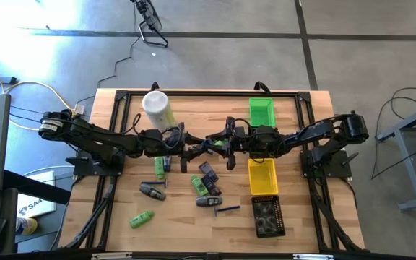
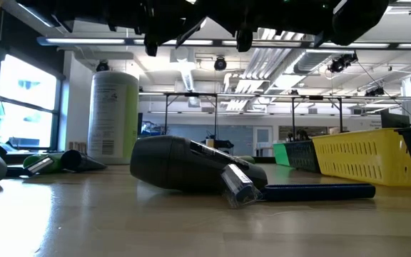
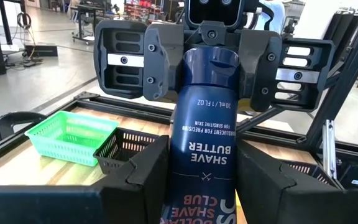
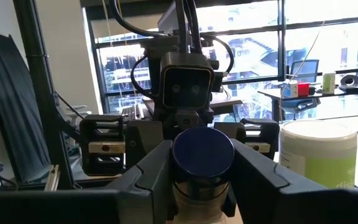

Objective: Pick & Place Travel size toiletries
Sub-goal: Put the blue shave cream into the green basket, then put the green shampoo into the top black basket

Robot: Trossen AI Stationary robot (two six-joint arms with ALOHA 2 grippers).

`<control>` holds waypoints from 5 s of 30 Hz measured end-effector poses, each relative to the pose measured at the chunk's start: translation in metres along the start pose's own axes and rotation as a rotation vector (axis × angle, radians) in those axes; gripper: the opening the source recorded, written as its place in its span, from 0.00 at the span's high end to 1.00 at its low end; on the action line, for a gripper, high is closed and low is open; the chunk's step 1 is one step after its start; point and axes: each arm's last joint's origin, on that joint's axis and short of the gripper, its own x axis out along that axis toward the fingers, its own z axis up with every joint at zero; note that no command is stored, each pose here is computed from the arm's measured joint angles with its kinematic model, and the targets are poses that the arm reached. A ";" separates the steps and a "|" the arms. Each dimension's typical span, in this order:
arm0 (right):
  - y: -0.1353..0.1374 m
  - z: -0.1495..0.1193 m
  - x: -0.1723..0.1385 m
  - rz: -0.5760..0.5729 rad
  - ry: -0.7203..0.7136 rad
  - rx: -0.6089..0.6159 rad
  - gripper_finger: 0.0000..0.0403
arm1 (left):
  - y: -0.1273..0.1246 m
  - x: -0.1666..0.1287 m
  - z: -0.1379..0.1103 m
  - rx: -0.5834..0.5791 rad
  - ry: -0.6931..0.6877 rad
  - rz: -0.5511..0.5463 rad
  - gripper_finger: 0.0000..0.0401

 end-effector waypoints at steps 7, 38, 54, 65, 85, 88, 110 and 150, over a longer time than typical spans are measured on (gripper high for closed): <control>0.000 0.000 0.000 0.000 0.000 0.000 0.67 | 0.000 0.000 0.000 0.001 0.000 0.005 0.61; 0.000 -0.001 0.000 0.002 0.007 0.000 0.69 | 0.001 0.000 -0.001 0.021 0.001 0.041 0.38; -0.006 -0.002 0.000 -0.059 0.024 -0.003 0.67 | 0.003 -0.031 0.033 0.099 -0.046 0.056 0.35; -0.019 0.015 -0.011 -0.184 0.081 -0.019 0.68 | 0.003 -0.037 0.034 0.077 -0.020 0.060 0.35; 0.013 0.092 -0.097 -0.672 0.253 -0.210 0.67 | 0.004 -0.037 0.032 0.084 0.000 0.069 0.35; 0.014 0.098 -0.108 -0.742 0.258 -0.227 0.67 | 0.004 -0.037 0.032 0.084 0.003 0.070 0.35; -0.065 0.032 -0.122 -1.105 0.557 -0.158 0.68 | 0.004 -0.037 0.031 0.084 0.012 0.087 0.35; -0.127 -0.026 -0.124 -1.219 0.820 -0.031 0.45 | 0.004 -0.037 0.031 0.085 0.016 0.087 0.35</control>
